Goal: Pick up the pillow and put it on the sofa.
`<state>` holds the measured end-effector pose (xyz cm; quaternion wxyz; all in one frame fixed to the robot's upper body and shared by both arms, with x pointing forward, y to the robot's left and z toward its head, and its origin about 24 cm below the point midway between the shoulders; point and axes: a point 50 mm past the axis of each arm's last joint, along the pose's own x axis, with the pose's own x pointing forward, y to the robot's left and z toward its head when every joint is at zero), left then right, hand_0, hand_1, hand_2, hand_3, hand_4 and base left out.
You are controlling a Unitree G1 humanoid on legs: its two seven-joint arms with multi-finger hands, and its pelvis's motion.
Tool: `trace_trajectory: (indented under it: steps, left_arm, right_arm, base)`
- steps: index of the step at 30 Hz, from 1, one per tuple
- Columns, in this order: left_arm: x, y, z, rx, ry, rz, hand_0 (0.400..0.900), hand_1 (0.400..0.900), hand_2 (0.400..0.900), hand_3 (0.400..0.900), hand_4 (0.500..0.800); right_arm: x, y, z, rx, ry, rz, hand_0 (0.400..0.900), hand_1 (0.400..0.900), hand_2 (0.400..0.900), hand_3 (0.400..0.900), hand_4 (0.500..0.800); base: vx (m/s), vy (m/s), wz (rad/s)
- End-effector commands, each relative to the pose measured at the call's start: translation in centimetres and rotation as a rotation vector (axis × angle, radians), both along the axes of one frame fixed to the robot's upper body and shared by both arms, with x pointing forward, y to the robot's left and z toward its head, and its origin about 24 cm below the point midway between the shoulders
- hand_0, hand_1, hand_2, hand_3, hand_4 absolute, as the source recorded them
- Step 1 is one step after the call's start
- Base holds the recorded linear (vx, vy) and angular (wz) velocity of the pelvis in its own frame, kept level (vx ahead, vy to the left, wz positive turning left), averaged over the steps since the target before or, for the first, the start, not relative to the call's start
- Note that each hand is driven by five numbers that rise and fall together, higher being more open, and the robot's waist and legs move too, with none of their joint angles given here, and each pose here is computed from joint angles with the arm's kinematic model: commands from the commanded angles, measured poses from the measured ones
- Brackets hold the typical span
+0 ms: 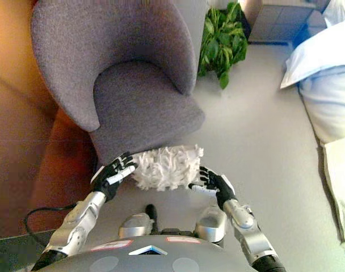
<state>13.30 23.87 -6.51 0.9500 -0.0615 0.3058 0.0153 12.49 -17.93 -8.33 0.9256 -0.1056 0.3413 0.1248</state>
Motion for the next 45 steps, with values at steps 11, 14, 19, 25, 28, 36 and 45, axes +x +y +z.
trace_trajectory:
  steps: [11, 14, 19, 25, 28, 36, 45]
  left_arm:
    - [4.7, 0.0, 5.5, -0.077, -0.342, -0.012, 0.900, 0.900, 0.900, 0.900, 0.800]
    - [6.1, -0.1, 6.7, -0.111, -0.421, 0.001, 0.900, 0.900, 0.900, 0.900, 0.800]
    - [8.5, -0.8, 9.0, -0.157, -0.552, 0.045, 0.900, 0.900, 0.900, 0.900, 0.800]
    - [9.8, -0.9, 10.5, -0.162, -0.645, 0.086, 0.900, 0.900, 0.900, 0.900, 0.800]
    - [10.5, -1.3, 11.4, -0.159, -0.700, 0.057, 0.900, 0.900, 0.900, 0.900, 0.800]
    - [11.5, -2.3, 12.6, -0.201, -0.759, 0.031, 0.900, 0.900, 0.900, 0.900, 0.800]
    - [11.9, -3.0, 12.5, -0.228, -0.765, 0.008, 0.900, 0.900, 0.900, 0.900, 0.800]
  right_arm:
    - [11.0, -4.4, 8.5, -0.622, -0.540, 0.240, 0.900, 0.900, 0.900, 0.900, 0.800]
    - [12.8, -4.9, 10.3, -0.738, -0.630, 0.271, 0.900, 0.900, 0.900, 0.900, 0.800]
    - [16.0, -5.0, 13.8, -0.892, -0.778, 0.327, 0.900, 0.900, 0.900, 0.900, 0.800]
    - [18.1, -4.7, 16.7, -0.993, -0.943, 0.310, 0.900, 0.900, 0.900, 0.900, 0.800]
    - [19.1, -5.5, 19.1, -1.085, -1.057, 0.266, 0.900, 0.900, 0.900, 0.900, 0.800]
    - [21.1, -6.8, 24.2, -1.335, -1.267, 0.247, 0.900, 0.900, 0.900, 0.900, 0.800]
    - [22.8, -6.5, 26.3, -1.455, -1.340, 0.232, 0.900, 0.900, 0.900, 0.900, 0.800]
  base:
    - [-0.046, -0.073, 0.20]
    - [-0.218, 0.011, 0.22]
    - [-0.209, 0.027, 0.08]
    - [-0.124, 0.004, 0.01]
    - [-0.118, 0.038, 0.03]
    - [-0.064, 0.060, 0.06]
    - [0.017, 0.026, 0.05]
